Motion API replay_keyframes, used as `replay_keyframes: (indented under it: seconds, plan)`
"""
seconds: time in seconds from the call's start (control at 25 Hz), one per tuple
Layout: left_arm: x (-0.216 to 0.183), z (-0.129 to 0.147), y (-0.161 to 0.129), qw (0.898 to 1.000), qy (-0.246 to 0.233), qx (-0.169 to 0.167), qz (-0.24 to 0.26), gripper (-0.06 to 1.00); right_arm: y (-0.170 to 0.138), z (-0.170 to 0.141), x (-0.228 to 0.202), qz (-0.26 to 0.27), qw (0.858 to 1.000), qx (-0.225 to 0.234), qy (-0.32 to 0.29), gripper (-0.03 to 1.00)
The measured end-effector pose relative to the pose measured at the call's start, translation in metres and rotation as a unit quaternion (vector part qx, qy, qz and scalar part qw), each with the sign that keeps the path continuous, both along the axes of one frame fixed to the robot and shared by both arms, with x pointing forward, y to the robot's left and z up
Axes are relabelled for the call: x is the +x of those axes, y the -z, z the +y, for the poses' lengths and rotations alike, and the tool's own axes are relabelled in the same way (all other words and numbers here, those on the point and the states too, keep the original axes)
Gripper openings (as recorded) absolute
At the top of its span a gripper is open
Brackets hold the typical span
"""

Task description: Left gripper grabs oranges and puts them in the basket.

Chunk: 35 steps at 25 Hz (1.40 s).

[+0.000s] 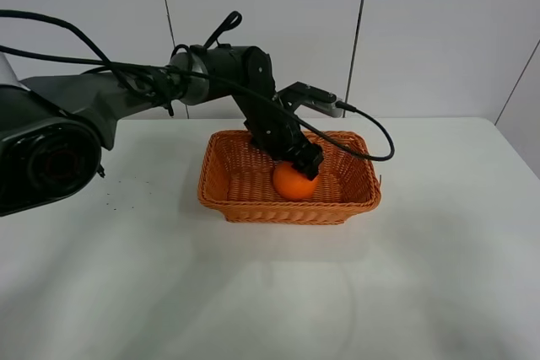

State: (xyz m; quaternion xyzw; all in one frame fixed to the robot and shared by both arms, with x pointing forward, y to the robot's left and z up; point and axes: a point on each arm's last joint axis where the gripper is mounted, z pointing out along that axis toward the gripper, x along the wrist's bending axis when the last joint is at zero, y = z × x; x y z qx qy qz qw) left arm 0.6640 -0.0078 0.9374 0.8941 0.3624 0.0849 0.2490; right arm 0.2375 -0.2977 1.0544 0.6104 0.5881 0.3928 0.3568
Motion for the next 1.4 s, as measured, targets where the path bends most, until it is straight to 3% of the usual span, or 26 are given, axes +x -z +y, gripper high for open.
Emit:
replay_keyframes:
  seconds: [0.48, 0.72, 0.88, 1.12, 1.4]
  plan:
    - [-0.005, 0.012, -0.077, 0.998, -0.012, 0.002, -0.057, 0.9, 0.0, 0.0, 0.0, 0.0, 1.0, 0.0, 0.0, 0.69]
    - [-0.007, 0.035, -0.119, 0.996, -0.04, 0.007, -0.084, 0.9, 0.0, 0.0, 0.0, 0.0, 1.0, 0.0, 0.0, 0.69]
    - [-0.001, 0.066, -0.138, 0.993, -0.075, 0.013, -0.086, 0.9, 0.0, 0.0, 0.0, 0.0, 1.0, 0.0, 0.0, 0.69]
    - [0.022, 0.132, -0.141, 0.984, -0.146, 0.062, -0.076, 0.9, 0.0, 0.0, 0.0, 0.0, 1.0, 0.0, 0.0, 0.69]
    - [0.049, 0.239, -0.141, 0.961, -0.257, 0.08, -0.063, 0.9, 0.0, 0.0, 0.0, 0.0, 1.0, 0.0, 0.0, 0.69]
